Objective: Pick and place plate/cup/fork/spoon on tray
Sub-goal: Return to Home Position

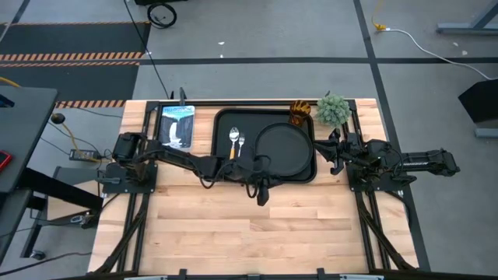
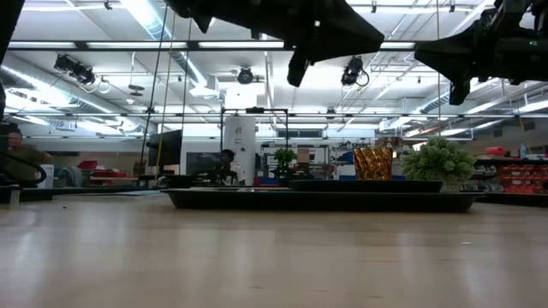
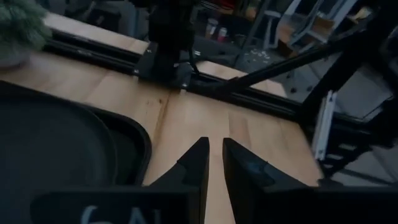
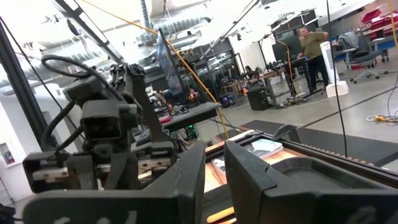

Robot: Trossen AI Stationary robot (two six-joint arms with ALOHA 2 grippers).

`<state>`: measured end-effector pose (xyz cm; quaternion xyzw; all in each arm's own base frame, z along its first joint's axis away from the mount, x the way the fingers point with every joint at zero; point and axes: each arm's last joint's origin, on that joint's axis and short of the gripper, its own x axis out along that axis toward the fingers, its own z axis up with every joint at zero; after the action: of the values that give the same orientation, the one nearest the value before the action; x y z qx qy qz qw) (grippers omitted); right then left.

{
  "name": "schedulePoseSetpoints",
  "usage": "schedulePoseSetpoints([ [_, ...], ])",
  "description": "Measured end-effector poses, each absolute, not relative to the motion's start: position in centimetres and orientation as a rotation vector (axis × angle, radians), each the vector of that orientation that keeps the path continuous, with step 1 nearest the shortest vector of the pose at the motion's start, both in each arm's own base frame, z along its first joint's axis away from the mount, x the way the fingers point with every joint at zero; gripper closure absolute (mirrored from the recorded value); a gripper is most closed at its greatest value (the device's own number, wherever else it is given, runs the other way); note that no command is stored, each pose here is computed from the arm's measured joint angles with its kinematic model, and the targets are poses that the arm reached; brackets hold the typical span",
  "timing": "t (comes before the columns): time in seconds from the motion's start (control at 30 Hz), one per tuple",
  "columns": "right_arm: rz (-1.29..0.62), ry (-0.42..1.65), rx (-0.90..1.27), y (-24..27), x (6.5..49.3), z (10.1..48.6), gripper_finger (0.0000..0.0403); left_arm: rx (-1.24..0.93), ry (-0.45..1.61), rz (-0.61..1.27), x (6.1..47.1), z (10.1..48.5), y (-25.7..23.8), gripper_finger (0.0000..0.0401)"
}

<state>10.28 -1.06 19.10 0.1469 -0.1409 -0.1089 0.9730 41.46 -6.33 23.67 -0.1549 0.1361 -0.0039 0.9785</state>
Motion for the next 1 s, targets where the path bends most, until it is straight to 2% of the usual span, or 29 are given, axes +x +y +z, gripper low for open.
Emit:
schedulePoseSetpoints([
  [0.27,-0.220,-0.284,0.296,-1.1,10.3,19.1,0.0334,-0.116,0.263,-0.054,39.5,23.9,-13.4,0.0349],
  [0.43,-0.220,-0.285,0.297,-1.1,10.3,19.1,0.0334,-0.011,0.199,-0.147,36.9,27.2,-16.1,0.0349],
  [0.67,-0.220,-0.284,0.296,-1.1,10.3,19.1,0.0334,0.064,0.283,-0.168,32.5,30.9,-15.0,0.0349],
  [0.8,-0.220,-0.285,0.296,-1.1,10.3,19.1,0.0334,0.015,0.303,-0.177,29.7,30.7,-14.2,0.0349],
  [1.0,-0.220,-0.285,0.297,-1.1,10.3,19.1,0.0334,-0.070,0.195,-0.217,24.6,28.7,-12.8,0.0349],
])
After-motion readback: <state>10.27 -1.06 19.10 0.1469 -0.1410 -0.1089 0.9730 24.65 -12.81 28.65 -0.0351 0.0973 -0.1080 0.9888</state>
